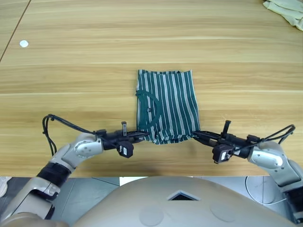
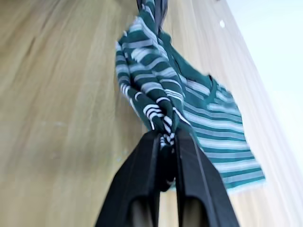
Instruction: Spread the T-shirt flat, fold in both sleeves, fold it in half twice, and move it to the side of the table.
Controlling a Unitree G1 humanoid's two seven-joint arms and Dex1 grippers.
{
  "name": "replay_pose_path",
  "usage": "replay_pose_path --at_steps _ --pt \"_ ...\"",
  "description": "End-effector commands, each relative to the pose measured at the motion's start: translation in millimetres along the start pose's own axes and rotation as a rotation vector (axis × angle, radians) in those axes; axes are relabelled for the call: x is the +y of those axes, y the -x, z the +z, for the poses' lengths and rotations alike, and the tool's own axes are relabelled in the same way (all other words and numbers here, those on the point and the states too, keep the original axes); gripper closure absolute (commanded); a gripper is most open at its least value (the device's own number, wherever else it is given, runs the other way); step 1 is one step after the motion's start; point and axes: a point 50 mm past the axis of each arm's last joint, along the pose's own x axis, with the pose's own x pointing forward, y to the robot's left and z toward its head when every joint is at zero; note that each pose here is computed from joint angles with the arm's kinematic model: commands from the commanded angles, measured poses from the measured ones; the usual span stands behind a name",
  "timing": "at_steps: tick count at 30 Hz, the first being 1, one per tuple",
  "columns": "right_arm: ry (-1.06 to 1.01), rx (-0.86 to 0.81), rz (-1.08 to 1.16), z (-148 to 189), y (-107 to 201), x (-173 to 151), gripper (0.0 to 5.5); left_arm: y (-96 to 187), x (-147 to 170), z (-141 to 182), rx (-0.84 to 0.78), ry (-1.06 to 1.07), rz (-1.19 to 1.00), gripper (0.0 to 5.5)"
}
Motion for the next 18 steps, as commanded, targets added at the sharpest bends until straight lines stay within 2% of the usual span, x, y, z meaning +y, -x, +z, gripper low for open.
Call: replay_pose_path --at_steps 1,7,14,18 --pt "-0.018 0.033 -0.042 4.0 11.1 -1.7 5.27 12.8 -29.9 -6.1 0.104 0.162 -0.037 5.4" --pt "0.003 0.059 -0.081 0.7 12.1 -9.5 5.27 8.8 -2.6 -2.6 0.046 0.207 0.142 5.4" --pt "0.112 0.027 -0.286 -4.3 -17.1 -56.2 5.27 -9.1 48.0 -8.5 0.024 0.072 0.194 5.4" --pt "0.134 0.048 -0.346 -9.9 -25.1 -70.9 5.27 -14.0 80.4 -12.7 0.031 0.027 0.283 5.4"
